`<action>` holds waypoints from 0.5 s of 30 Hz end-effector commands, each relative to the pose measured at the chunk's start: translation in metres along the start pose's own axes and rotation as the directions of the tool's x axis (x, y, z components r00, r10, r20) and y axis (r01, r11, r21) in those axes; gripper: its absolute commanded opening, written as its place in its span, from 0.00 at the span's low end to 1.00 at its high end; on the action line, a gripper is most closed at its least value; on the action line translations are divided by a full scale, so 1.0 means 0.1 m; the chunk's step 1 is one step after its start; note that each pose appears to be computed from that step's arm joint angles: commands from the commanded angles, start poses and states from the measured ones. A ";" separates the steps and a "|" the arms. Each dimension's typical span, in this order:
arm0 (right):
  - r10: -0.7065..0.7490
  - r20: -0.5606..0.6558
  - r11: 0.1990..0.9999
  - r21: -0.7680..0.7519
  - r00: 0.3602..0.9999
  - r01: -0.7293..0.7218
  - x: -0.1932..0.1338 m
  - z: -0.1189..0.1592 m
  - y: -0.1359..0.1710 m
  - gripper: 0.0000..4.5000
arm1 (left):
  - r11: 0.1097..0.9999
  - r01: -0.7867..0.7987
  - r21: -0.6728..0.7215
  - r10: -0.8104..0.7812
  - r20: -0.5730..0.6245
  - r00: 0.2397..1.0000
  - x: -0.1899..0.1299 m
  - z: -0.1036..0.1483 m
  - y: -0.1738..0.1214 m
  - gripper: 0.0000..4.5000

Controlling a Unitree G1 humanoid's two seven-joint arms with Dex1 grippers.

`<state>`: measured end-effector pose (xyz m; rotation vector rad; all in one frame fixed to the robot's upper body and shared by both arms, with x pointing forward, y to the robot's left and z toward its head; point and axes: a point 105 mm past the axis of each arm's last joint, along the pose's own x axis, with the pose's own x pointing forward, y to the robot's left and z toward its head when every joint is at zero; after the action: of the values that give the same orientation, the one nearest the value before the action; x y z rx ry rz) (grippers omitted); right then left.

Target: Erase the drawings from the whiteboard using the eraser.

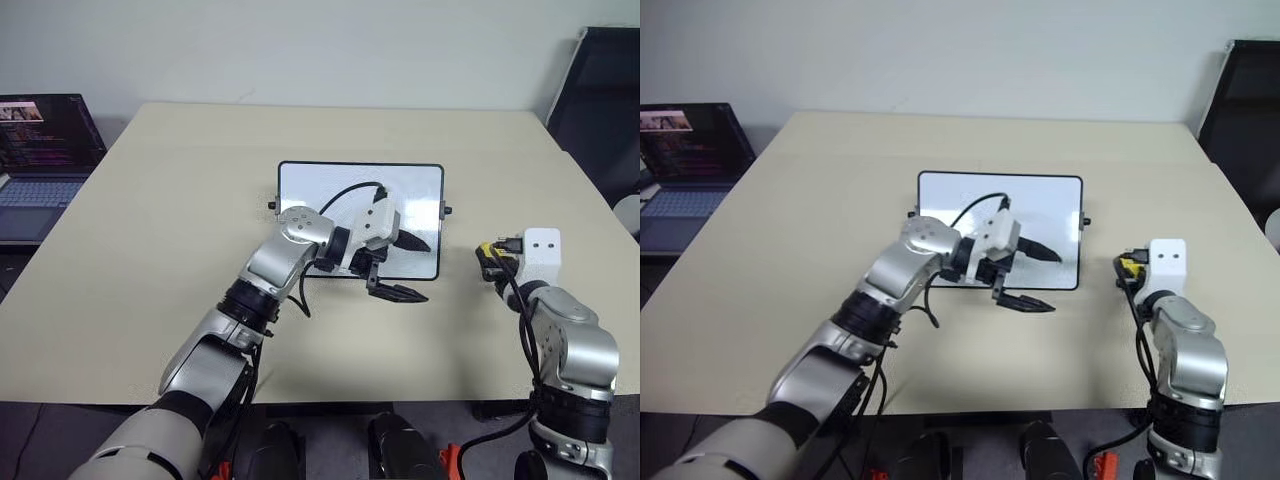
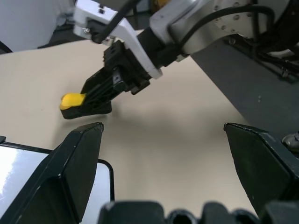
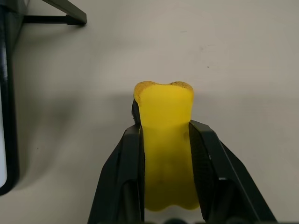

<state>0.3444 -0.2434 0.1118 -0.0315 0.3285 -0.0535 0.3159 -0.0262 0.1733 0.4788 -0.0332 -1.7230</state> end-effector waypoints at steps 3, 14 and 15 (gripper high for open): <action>-0.029 0.053 1.000 0.009 0.998 0.029 0.08 0.13 -0.12 0.30 | 0.999 0.011 0.053 -0.011 0.004 1.000 0.05 0.12 0.01 1.00; 0.005 0.126 0.998 0.056 0.992 -0.012 0.07 0.30 -0.06 0.99 | 0.995 -0.098 0.017 0.097 0.036 0.995 -0.12 0.16 0.11 1.00; 0.030 0.149 0.998 0.049 0.988 -0.038 0.04 0.35 0.00 0.99 | 0.992 -0.128 0.014 0.127 0.047 0.991 -0.19 0.18 0.14 1.00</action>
<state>0.3590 -0.2481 0.1149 0.0367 0.2857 -0.0549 0.3236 -0.0219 0.1785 0.4566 -0.0261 -1.6461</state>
